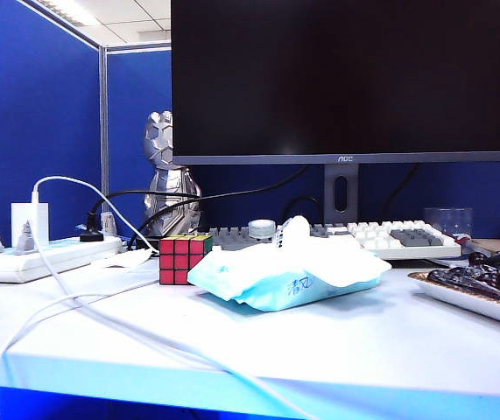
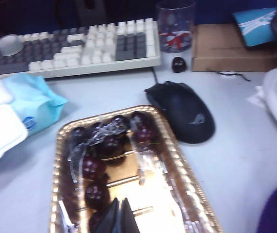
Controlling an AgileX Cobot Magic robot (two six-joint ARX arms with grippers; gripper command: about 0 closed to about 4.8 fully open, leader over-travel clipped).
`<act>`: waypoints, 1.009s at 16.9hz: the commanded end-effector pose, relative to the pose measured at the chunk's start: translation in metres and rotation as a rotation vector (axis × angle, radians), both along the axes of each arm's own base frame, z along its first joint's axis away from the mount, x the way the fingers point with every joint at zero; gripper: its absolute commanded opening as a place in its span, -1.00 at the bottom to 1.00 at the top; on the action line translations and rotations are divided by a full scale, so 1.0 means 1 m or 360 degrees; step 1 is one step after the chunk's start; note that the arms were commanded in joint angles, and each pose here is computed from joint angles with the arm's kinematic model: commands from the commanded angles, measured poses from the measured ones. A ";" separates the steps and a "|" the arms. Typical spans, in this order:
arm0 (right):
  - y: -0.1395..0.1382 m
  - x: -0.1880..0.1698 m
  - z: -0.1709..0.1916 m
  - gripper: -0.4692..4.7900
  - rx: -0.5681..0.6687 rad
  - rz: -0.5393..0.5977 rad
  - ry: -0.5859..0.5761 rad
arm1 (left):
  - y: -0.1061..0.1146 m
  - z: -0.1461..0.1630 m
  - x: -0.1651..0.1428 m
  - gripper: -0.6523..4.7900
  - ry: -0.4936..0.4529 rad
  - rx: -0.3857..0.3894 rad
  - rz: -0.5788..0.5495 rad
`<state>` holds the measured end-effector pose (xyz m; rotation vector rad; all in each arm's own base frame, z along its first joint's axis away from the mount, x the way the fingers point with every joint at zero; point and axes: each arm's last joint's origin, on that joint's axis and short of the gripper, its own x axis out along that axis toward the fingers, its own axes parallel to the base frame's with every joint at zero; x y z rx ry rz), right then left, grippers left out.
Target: Pull out a wet wipe from the sky blue wet wipes packet and place it on the table.
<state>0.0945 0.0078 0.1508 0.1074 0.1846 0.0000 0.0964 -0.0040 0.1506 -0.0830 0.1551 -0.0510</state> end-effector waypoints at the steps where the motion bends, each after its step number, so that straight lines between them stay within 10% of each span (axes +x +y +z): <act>1: 0.000 0.000 0.000 -0.82 -0.0084 0.0001 -0.0005 | 0.000 -0.001 0.000 -0.76 0.0006 -0.0003 0.0002; 11: 0.005 0.000 0.012 -0.83 0.0161 0.0246 -0.0142 | 0.000 -0.001 0.000 -0.76 0.0006 -0.0003 0.0002; 17: 0.006 -0.006 0.098 -0.83 0.0240 0.0352 -0.0223 | 0.000 -0.001 0.000 -0.76 0.0006 -0.0003 0.0002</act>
